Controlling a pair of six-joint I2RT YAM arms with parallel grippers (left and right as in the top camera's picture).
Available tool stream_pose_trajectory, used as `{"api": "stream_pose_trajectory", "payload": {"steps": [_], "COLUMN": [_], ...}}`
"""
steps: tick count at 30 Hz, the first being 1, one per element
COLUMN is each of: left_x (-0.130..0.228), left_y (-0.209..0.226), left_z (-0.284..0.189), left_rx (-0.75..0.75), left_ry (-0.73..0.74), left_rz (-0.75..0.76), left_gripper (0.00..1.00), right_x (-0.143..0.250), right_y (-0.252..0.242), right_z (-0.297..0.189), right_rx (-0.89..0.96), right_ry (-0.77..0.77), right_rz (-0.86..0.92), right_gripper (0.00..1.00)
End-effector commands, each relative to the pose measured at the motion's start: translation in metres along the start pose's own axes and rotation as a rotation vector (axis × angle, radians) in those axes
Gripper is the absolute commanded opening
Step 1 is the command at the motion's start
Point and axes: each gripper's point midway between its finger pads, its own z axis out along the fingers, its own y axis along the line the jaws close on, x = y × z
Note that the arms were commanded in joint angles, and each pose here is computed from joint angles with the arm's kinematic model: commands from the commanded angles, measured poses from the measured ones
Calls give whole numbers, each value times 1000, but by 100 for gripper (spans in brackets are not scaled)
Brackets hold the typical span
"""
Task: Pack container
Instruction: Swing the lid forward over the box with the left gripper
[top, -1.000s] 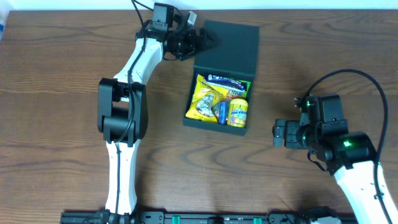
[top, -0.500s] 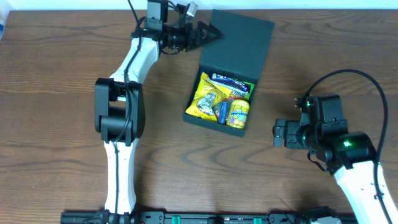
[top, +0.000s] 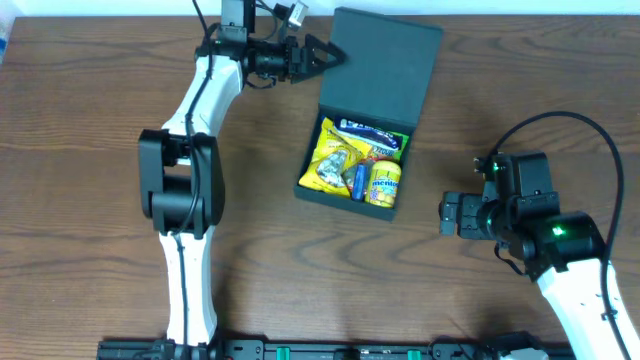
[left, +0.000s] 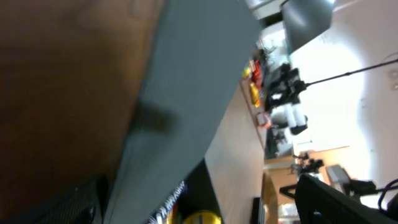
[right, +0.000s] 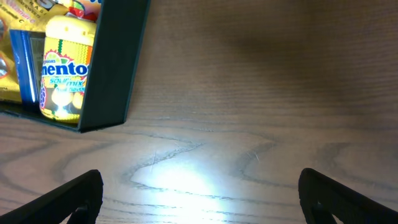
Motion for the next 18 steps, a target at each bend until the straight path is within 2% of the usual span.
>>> {"api": "stream_pose_trajectory", "payload": {"steps": [1,5,9,18], "left_x": [1,21,25,45], "left_y": [-47,-59,-70,-88], "left_z": [-1,-2,-6,-30], "left_rx": [-42,-106,-110,-250], "left_ry": [22,86,96,153], "left_rz": [222,250,240,251], "left_gripper": [96,96,96,96], "right_x": [-1,-1,-1,-1], "right_y": [-1,-3,-3,-3], "right_z": [-1,-1,-1,-1], "right_rx": [13,26,27,26], "right_ry": [-6,-9,-9,-10], "right_rz": [-21,-20,-21,-21], "right_gripper": [99,99,99,99]}}
